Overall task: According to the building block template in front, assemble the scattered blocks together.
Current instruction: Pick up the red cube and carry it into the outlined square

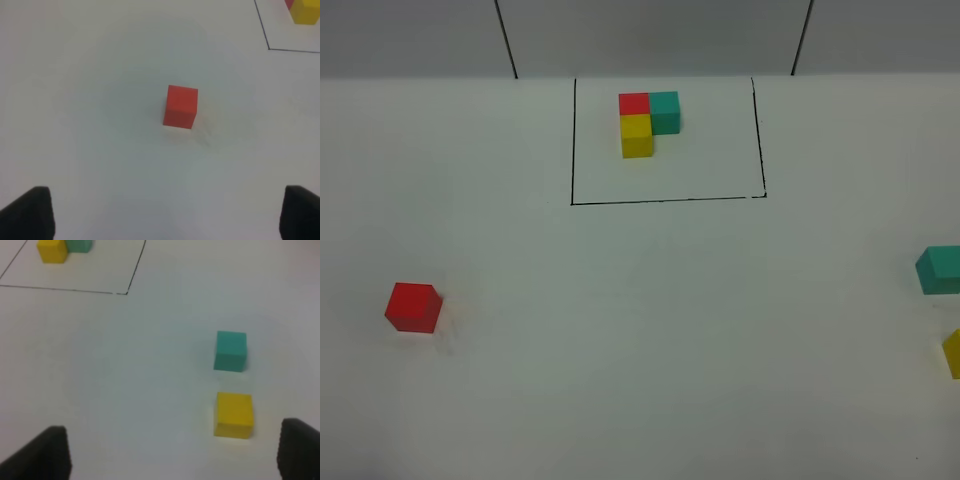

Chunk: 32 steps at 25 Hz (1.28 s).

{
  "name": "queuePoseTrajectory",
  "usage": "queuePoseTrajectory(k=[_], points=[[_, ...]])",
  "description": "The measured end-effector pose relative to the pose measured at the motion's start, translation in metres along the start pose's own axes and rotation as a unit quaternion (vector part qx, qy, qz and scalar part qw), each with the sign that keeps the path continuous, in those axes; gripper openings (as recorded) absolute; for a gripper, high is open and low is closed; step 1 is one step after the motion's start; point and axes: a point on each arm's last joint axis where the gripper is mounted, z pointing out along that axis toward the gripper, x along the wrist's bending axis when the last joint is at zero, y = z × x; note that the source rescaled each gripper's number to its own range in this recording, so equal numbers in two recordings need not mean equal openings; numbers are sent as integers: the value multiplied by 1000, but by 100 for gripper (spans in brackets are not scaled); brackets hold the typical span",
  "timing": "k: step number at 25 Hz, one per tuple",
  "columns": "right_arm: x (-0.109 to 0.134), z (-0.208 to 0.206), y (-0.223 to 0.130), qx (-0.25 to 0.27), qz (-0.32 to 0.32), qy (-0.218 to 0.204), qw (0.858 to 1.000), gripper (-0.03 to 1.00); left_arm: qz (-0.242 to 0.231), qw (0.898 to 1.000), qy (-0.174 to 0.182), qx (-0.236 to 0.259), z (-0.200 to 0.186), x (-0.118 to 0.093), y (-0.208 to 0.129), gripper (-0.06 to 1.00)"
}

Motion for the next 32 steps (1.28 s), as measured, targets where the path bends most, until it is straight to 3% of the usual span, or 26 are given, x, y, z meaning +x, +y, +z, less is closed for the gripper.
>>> queuePoseTrajectory(k=[11,16,21,26,32], points=[[0,0,0,0,0,0,1000,70,4,1000,1,6,1,0,1,99],[0,0,0,0,0,0,1000,70,10,997,18,78,18,0,18,97],[0,0,0,0,0,0,1000,70,11,988,25,150,48,-4,65,96],[0,0,0,0,0,0,1000,70,0,969,19,245,105,-12,117,94],[0,0,0,0,0,0,1000,70,-18,931,-13,363,194,-22,132,94]])
